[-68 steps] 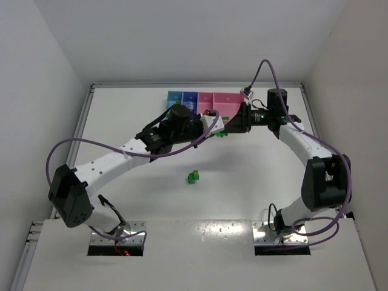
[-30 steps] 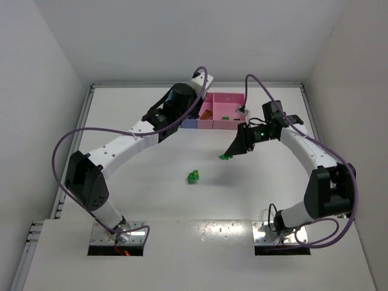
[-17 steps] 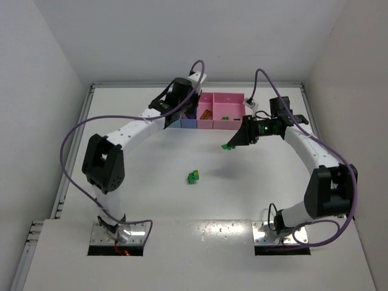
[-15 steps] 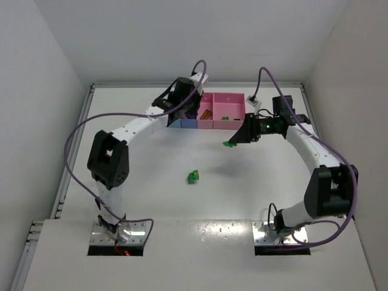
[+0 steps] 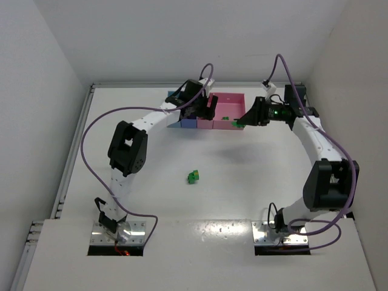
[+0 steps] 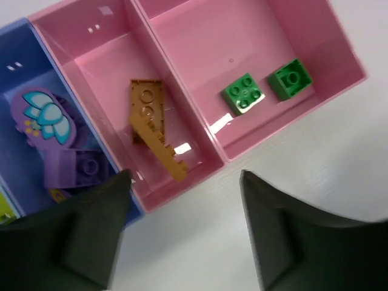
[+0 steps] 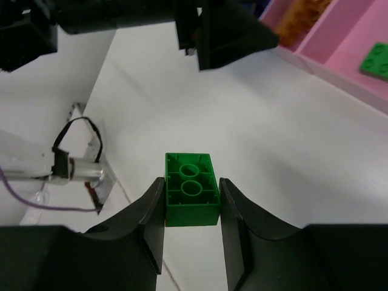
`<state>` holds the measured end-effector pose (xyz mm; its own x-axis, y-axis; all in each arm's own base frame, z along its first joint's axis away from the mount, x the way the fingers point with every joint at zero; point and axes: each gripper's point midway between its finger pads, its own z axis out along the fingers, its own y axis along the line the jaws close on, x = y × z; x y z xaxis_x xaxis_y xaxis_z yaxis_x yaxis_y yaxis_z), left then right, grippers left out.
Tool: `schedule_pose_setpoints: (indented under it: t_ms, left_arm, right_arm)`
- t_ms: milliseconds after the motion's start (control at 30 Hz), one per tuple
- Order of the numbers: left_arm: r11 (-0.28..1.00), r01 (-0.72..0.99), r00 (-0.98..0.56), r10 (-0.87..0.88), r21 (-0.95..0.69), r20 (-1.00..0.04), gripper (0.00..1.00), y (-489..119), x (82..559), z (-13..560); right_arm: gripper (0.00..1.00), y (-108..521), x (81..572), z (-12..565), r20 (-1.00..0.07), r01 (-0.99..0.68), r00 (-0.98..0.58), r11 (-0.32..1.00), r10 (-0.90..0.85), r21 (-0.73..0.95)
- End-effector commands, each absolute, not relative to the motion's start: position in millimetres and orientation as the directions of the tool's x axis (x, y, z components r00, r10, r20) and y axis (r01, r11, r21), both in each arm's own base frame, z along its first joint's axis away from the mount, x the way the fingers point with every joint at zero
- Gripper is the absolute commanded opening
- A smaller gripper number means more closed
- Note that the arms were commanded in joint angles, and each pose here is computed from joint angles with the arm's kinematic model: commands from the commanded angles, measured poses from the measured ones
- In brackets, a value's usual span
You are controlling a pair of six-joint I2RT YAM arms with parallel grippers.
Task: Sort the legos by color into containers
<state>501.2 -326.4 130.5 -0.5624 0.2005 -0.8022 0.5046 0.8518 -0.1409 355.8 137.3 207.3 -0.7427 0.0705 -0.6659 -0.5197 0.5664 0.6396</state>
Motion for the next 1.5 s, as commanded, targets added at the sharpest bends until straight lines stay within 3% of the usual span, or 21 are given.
schedule_pose_setpoints:
  t_ms: [0,167,333,433,467,533,567,667,767,867,1000,1100,1200,1333,1467]
  left_arm:
    - [0.869,0.469,-0.519,0.126,-0.159,-0.846,0.92,-321.0,523.5,164.0]
    - [0.897,0.382,-0.447,-0.032,-0.223,-0.894,0.96,-300.4,534.9,236.4]
    - [0.818,0.517,-0.383,-0.04,-0.25,-0.923,1.0,-286.5,492.6,305.9]
    - [0.688,0.679,-0.427,0.088,-0.255,-0.9,1.0,-280.4,451.5,283.5]
    - [0.604,0.767,-0.384,0.167,-0.214,-0.908,1.0,-279.3,430.2,282.2]
    - [0.564,0.801,-0.407,0.268,-0.2,-0.873,1.0,-270.4,404.3,263.1]
    - [0.525,0.839,-0.359,0.332,-0.146,-0.872,1.0,-265.9,395.6,256.9]
    - [0.476,0.874,-0.339,0.445,-0.102,-0.829,0.95,-247.3,363.3,230.6]
    - [0.399,0.913,-0.304,0.534,-0.082,-0.789,0.92,-235.5,324.8,211.1]
    - [0.235,0.972,-0.139,0.633,0.018,-0.762,0.92,-236.7,285.3,195.6]
    - [0.092,0.996,-0.064,0.685,-0.001,-0.726,0.92,-243.7,241.7,165.6]
    - [0.064,0.997,-0.075,0.694,-0.043,-0.716,0.89,-252.6,230.3,156.4]
    - [0.119,0.988,-0.151,0.693,-0.094,-0.705,0.87,-255.6,228.2,142.2]
    - [0.311,0.95,-0.204,0.687,0.029,-0.697,0.87,-253.1,254.1,131.3]
    - [0.371,0.928,-0.235,0.65,0.032,-0.722,0.88,-248.6,252.4,124.6]
  right_arm:
    - [0.0,122.9,396.7,223.1,-0.736,-0.515,-0.669,0.652,0.1,0.557]
    - [0.0,116.8,447.4,210.5,-0.768,-0.476,-0.635,0.739,0.086,0.476]
    - [0.0,124.1,498.4,193.0,-0.798,-0.492,-0.603,0.791,-0.009,0.363]
    - [0.01,129.0,520.8,162.8,-0.78,-0.49,-0.621,0.814,-0.075,0.312]
    - [0.12,133.5,525.8,156.6,-0.781,-0.497,-0.616,0.818,-0.098,0.289]
    - [0.25,131.7,535.2,136.8,-0.769,-0.485,-0.623,0.841,-0.142,0.238]
    - [0.41,133.7,537.7,131.3,-0.766,-0.486,-0.623,0.845,-0.157,0.223]
    - [0.69,128.6,543.4,120.4,-0.756,-0.458,-0.63,0.87,-0.176,0.18]
    - [0.76,127.2,543.9,125.7,-0.763,-0.454,-0.623,0.874,-0.175,0.17]
    - [0.78,124.6,532.7,141.4,-0.775,-0.464,-0.61,0.868,-0.167,0.178]
    - [0.78,122.4,499.8,172.8,-0.791,-0.485,-0.591,0.853,-0.158,0.192]
    - [0.78,116.0,467.6,171.3,-0.781,-0.492,-0.601,0.849,-0.17,0.193]
    - [0.78,104.1,435.2,180.6,-0.788,-0.489,-0.591,0.854,-0.176,0.176]
    - [0.78,89.5,403.6,182.7,-0.78,-0.467,-0.603,0.867,-0.167,0.175]
    - [0.78,81.7,391.9,192.0,-0.792,-0.454,-0.59,0.875,-0.156,0.166]
